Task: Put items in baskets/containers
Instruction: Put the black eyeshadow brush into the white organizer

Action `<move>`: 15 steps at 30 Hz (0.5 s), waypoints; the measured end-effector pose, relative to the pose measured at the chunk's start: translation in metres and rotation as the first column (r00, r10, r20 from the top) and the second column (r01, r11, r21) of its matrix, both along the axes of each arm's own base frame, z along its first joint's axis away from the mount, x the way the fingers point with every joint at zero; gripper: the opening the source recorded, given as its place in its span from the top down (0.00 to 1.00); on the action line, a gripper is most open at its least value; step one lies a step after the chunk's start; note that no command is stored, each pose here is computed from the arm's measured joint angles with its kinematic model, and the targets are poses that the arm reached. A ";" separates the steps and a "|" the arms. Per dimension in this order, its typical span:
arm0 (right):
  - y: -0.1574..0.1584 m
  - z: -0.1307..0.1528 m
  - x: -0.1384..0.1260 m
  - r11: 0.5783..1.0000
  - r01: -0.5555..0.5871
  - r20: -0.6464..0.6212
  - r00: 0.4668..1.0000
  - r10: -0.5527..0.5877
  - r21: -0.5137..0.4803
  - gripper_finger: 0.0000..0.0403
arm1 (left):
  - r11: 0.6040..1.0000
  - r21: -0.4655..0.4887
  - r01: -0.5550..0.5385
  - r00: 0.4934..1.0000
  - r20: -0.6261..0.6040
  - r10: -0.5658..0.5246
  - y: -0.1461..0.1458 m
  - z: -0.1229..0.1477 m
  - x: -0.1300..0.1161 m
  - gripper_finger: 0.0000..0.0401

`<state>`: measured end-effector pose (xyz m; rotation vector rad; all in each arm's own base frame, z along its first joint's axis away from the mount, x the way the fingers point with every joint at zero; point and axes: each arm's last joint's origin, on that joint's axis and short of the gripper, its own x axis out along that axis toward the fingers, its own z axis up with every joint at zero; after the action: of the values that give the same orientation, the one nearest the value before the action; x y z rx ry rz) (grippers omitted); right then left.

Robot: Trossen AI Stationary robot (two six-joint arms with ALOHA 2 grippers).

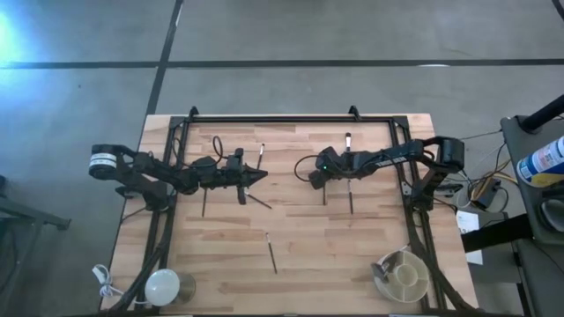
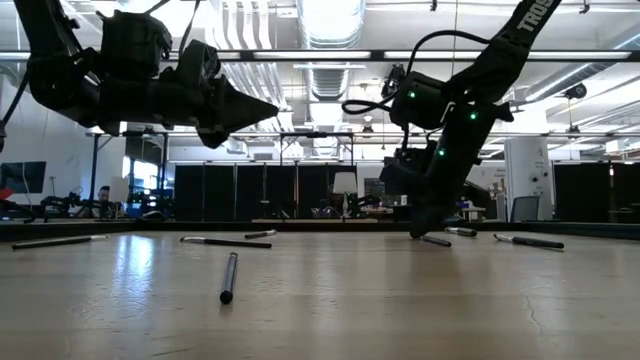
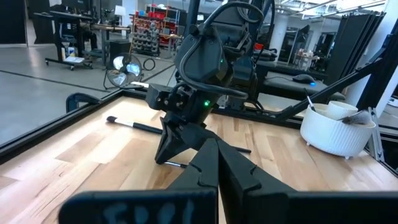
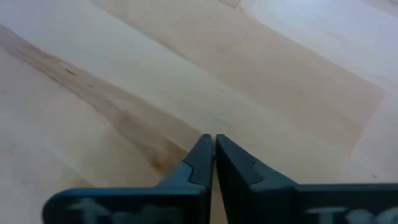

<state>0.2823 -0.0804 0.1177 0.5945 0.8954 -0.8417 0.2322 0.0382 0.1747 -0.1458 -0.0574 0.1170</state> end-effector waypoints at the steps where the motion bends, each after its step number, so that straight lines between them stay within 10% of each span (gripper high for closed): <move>1: 0.000 0.000 0.000 1.000 -0.004 -0.001 1.000 0.004 -0.001 0.97 | 1.000 0.000 0.000 1.000 0.000 0.000 0.000 0.000 0.000 1.00; 15: 0.006 0.035 -0.001 0.987 -0.131 0.089 0.986 0.139 -0.093 0.98 | 1.000 -0.025 -0.005 1.000 0.002 0.005 0.000 0.000 0.000 1.00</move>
<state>0.2810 -0.0744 0.1527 0.4887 0.7995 -0.7204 0.2322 0.0383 0.1746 -0.1709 -0.0587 0.1222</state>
